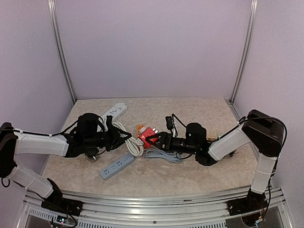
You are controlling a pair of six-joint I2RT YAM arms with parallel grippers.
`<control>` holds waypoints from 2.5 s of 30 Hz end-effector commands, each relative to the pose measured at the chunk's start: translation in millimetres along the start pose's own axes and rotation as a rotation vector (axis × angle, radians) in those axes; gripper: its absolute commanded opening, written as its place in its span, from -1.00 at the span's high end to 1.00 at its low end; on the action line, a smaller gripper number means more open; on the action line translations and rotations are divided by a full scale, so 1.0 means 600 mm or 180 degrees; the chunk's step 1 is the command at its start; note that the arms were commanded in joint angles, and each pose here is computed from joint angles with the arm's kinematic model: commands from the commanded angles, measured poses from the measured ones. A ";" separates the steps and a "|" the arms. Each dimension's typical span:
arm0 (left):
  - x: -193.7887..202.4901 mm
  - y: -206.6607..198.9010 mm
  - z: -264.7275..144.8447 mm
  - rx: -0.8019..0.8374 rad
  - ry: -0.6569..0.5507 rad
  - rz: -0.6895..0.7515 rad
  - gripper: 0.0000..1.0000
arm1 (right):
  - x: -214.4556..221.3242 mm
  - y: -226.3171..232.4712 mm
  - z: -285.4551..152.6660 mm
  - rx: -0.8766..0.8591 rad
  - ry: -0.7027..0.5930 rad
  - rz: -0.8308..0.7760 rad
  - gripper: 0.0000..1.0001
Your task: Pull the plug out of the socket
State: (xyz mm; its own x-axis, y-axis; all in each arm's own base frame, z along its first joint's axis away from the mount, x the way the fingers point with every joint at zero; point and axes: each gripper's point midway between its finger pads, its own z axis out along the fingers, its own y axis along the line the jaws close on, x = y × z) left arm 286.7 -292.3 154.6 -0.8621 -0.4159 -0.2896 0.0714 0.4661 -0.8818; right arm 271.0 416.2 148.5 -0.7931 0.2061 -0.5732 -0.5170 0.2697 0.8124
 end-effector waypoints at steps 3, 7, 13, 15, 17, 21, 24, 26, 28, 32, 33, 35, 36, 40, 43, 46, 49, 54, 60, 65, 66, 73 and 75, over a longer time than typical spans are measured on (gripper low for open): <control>0.043 -0.084 -0.013 0.0648 0.0381 0.0065 1.00 | -0.066 0.073 -0.007 -0.0744 -0.0500 0.0228 -0.61; 0.046 -0.107 -0.015 0.0840 0.0411 0.0077 1.00 | -0.069 0.066 -0.006 -0.0696 -0.0552 0.0303 -0.61; 0.041 -0.129 -0.025 0.1007 0.0360 0.0099 1.00 | -0.057 0.015 -0.013 -0.0206 -0.0559 0.0245 -0.66; 0.034 -0.136 -0.034 0.1057 0.0307 0.0090 1.00 | -0.056 0.003 -0.021 -0.0072 -0.0582 0.0224 -0.68; 0.027 -0.138 -0.041 0.1066 0.0258 0.0073 1.00 | -0.059 -0.003 -0.030 0.0017 -0.0624 0.0223 -0.69; 0.012 -0.130 -0.056 0.1031 0.0131 0.0033 1.00 | -0.063 -0.017 -0.043 0.0192 -0.0654 0.0207 -0.70; 0.003 -0.124 -0.065 0.1017 0.0059 0.0001 1.00 | -0.062 -0.017 -0.046 0.0241 -0.0621 0.0167 -0.70; 0.000 -0.125 -0.069 0.1028 0.0035 0.0002 1.00 | -0.063 -0.010 -0.043 0.0193 -0.0596 0.0146 -0.69; -0.001 -0.128 -0.070 0.1042 0.0030 0.0005 1.00 | -0.065 0.006 -0.039 0.0073 -0.0565 0.0092 -0.65; -0.007 -0.131 -0.070 0.1056 -0.0020 -0.0028 1.00 | -0.066 0.041 -0.036 -0.0076 -0.0544 -0.0066 -0.64; -0.012 -0.128 -0.070 0.1037 -0.0070 -0.0058 1.00 | -0.065 0.045 -0.038 -0.0078 -0.0550 -0.0082 -0.65; -0.021 -0.126 -0.072 0.1023 -0.0157 -0.0126 1.00 | -0.064 0.052 -0.049 -0.0069 -0.0586 -0.0099 -0.67; -0.025 -0.124 -0.073 0.1022 -0.0202 -0.0156 1.00 | -0.064 0.054 -0.056 -0.0055 -0.0612 -0.0096 -0.69; -0.036 -0.122 -0.078 0.1068 -0.0307 -0.0226 1.00 | -0.055 0.065 -0.078 -0.0012 -0.0631 -0.0085 -0.75; -0.035 -0.132 -0.078 0.1136 -0.0272 -0.0195 1.00 | -0.046 0.075 -0.080 -0.0005 -0.0606 -0.0097 -0.78; -0.031 -0.143 -0.079 0.1235 -0.0232 -0.0116 1.00 | -0.035 0.072 -0.069 -0.0034 -0.0550 -0.0043 -0.79; -0.027 -0.150 -0.080 0.1295 -0.0198 -0.0068 1.00 | -0.024 0.068 -0.058 -0.0118 -0.0524 0.0057 -0.78; -0.023 -0.152 -0.083 0.1302 -0.0180 -0.0059 1.00 | -0.011 0.064 -0.042 -0.0159 -0.0459 0.0094 -0.78; -0.014 -0.158 -0.084 0.1344 -0.0106 -0.0023 1.00 | -0.017 0.071 -0.025 -0.0221 -0.0446 0.0055 -0.77; -0.009 -0.162 -0.085 0.1378 -0.0080 0.0013 1.00 | -0.022 0.078 -0.012 -0.0311 -0.0446 0.0060 -0.73; -0.008 -0.164 -0.086 0.1388 -0.0074 0.0018 1.00 | -0.023 0.078 -0.010 -0.0314 -0.0445 0.0062 -0.73; -0.004 -0.165 -0.086 0.1384 -0.0065 0.0045 1.00 | -0.027 0.093 -0.005 -0.0464 -0.0449 0.0045 -0.63; -0.002 -0.157 -0.084 0.1344 -0.0062 0.0035 1.00 | -0.033 0.101 -0.005 -0.0497 -0.0475 0.0030 -0.49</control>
State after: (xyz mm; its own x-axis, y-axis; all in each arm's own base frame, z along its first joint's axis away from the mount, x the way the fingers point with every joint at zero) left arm 265.3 -290.0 192.1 -0.8762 -0.4352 -0.2073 0.0945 0.2666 -0.9592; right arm 258.9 417.4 186.4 -0.7638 0.3384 -0.5497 -0.5155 0.1928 0.8349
